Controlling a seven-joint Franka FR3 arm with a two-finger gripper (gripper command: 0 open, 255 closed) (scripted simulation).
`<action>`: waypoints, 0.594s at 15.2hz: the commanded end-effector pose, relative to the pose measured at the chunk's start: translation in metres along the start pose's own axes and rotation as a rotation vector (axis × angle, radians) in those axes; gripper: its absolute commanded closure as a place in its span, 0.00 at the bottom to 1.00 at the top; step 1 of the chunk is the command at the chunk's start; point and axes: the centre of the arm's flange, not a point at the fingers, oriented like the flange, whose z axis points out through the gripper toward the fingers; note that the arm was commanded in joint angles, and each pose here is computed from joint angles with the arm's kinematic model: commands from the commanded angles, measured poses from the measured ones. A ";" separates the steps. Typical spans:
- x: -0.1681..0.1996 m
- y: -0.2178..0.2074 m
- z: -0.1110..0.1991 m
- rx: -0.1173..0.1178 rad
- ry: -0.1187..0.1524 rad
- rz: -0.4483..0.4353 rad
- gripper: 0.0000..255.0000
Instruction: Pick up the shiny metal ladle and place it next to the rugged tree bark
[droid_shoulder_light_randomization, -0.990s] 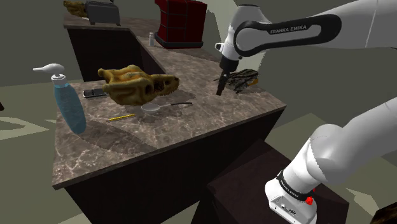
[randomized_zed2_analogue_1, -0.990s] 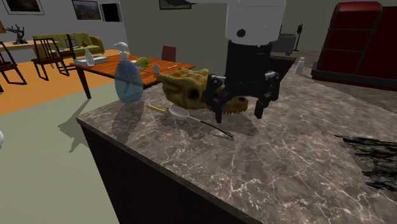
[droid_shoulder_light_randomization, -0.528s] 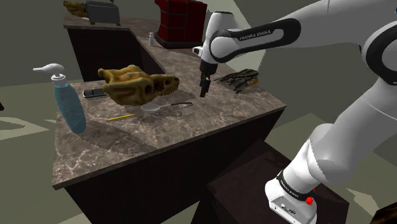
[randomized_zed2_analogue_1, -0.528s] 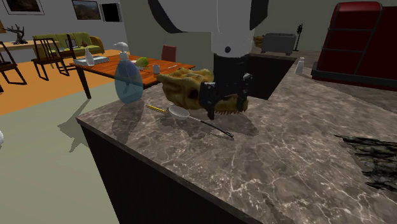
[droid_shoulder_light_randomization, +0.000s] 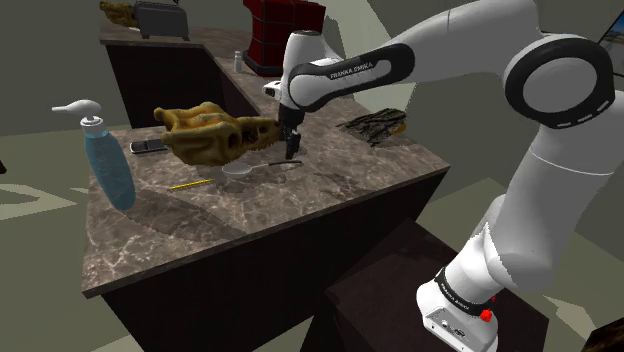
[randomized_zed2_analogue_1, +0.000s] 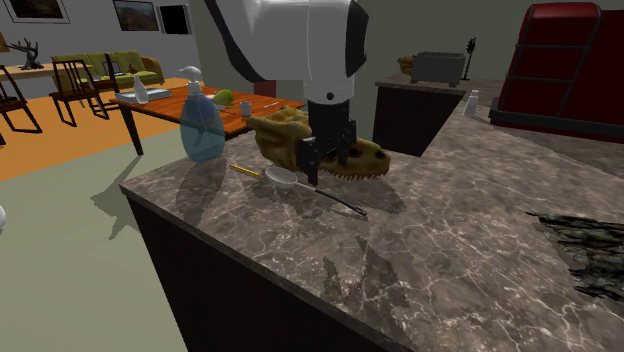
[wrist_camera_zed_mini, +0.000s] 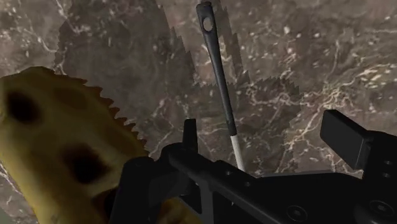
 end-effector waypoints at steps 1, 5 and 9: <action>0.022 0.001 0.015 -0.008 0.003 -0.083 0.00; 0.055 0.001 0.038 -0.017 0.007 -0.199 0.00; 0.055 0.001 0.059 -0.017 0.007 -0.199 0.00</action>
